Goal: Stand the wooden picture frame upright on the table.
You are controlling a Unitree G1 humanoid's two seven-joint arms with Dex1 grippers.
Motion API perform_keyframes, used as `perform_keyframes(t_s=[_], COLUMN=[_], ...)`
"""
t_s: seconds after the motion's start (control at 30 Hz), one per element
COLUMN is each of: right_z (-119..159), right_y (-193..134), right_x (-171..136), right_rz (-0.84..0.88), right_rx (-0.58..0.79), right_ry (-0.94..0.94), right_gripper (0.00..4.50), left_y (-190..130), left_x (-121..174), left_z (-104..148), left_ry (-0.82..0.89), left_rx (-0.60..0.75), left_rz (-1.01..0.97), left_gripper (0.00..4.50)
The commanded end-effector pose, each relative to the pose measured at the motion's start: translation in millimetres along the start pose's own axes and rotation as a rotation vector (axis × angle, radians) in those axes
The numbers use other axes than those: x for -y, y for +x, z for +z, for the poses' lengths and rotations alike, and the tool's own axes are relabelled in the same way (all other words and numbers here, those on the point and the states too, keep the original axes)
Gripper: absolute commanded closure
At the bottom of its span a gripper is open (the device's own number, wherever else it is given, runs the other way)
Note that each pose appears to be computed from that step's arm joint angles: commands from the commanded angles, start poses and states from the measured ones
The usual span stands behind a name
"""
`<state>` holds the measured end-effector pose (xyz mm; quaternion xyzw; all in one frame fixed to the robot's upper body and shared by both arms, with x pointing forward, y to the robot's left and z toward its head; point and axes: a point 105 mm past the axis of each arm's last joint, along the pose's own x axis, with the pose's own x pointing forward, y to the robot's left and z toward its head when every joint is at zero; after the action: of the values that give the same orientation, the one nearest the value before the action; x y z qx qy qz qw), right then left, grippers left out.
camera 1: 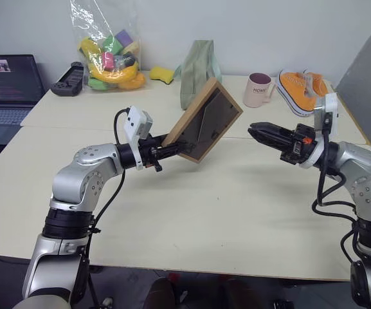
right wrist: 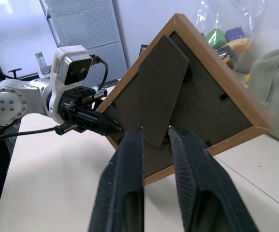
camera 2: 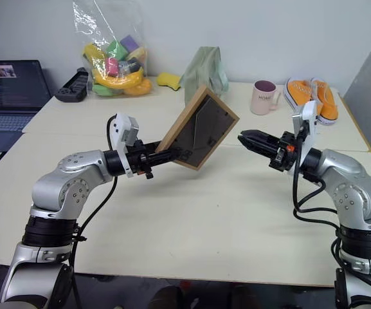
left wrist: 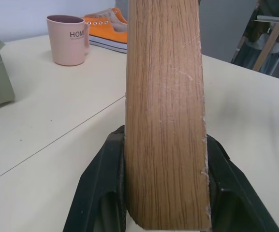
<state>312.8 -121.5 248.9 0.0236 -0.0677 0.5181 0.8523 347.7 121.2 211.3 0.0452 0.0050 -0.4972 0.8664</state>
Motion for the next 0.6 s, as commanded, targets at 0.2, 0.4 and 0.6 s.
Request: perform_keyframes(t_s=[0.2, 0.4, 0.6], right_z=[0.4, -1.9, 5.3], right_y=[20.0, 23.3, 29.7], right_x=[2.4, 7.4, 4.7], right_rz=[-0.011, -0.011, 0.006], right_rx=[0.024, 0.021, 0.042], right_ry=[-0.082, -0.091, -0.102], right_gripper=[2.00, 2.00, 2.00], left_y=[1.1, -3.5, -1.4], left_x=[23.6, 36.1, 33.6], left_z=[14.0, 12.4, 14.8], left_ry=[0.026, -0.011, -0.021], left_rx=[0.025, 0.005, 0.010], left_rz=[-0.105, -0.151, -0.132], left_gripper=[3.16, 3.16, 3.16])
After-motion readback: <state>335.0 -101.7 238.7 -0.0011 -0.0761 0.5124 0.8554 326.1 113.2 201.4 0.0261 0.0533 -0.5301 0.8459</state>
